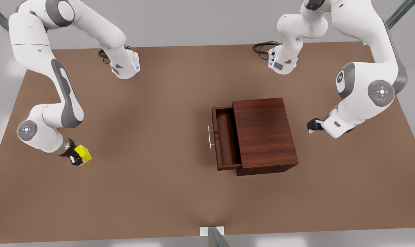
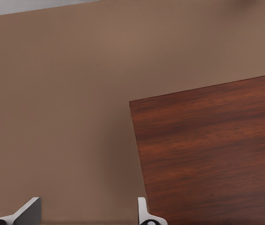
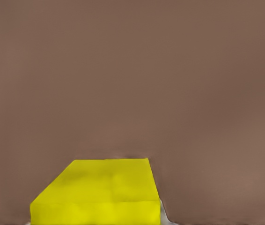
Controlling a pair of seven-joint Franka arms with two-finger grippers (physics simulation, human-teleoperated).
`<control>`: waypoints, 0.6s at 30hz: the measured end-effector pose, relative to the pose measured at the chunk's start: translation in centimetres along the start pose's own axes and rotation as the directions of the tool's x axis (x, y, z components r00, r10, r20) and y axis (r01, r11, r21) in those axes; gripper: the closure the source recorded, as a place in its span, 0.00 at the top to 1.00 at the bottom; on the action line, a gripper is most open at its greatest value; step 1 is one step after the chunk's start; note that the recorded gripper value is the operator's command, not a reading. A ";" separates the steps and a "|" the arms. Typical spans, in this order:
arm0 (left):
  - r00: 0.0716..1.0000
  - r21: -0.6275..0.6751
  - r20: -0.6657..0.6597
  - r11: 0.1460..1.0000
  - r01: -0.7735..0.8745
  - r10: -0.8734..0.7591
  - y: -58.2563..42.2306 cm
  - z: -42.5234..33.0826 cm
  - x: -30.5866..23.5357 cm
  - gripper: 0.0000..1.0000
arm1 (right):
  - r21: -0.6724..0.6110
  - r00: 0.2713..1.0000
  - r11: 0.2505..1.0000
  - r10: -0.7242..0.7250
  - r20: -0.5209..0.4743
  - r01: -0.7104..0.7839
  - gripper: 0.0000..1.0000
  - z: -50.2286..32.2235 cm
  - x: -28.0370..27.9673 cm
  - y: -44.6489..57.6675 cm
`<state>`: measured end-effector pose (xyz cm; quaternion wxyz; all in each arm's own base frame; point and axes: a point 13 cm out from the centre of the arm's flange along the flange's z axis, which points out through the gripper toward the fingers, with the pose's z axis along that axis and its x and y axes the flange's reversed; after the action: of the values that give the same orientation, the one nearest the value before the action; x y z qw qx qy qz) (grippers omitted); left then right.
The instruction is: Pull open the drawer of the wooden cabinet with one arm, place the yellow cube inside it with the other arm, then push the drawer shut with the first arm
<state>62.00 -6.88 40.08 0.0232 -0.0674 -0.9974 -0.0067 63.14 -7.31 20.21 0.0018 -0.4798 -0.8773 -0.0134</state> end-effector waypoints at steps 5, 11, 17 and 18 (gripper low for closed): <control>1.000 0.000 -0.001 1.000 -0.003 0.003 0.0 0.0 0.0 1.00 | -0.005 0.999 1.000 -0.012 -0.032 0.012 0.63 -4.3 6.0 6.4; 1.000 0.000 0.000 1.000 -0.006 0.006 0.0 0.0 0.0 1.00 | 0.008 0.995 0.996 0.090 -0.048 -0.090 0.62 -8.0 12.0 13.5; 1.000 0.000 0.000 1.000 -0.008 0.008 0.0 0.0 0.0 1.00 | 0.010 0.976 0.984 0.175 -0.129 -0.176 0.60 -10.4 23.0 20.5; 1.000 0.000 0.000 1.000 -0.008 0.008 0.0 0.0 0.0 1.00 | 0.022 0.974 0.983 0.183 -0.135 -0.182 0.60 -10.1 25.3 21.6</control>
<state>62.00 -6.88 40.06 0.0234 -0.0714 -0.9972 -0.0066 67.57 25.39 31.20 0.0655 -0.5564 -0.8273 -0.0419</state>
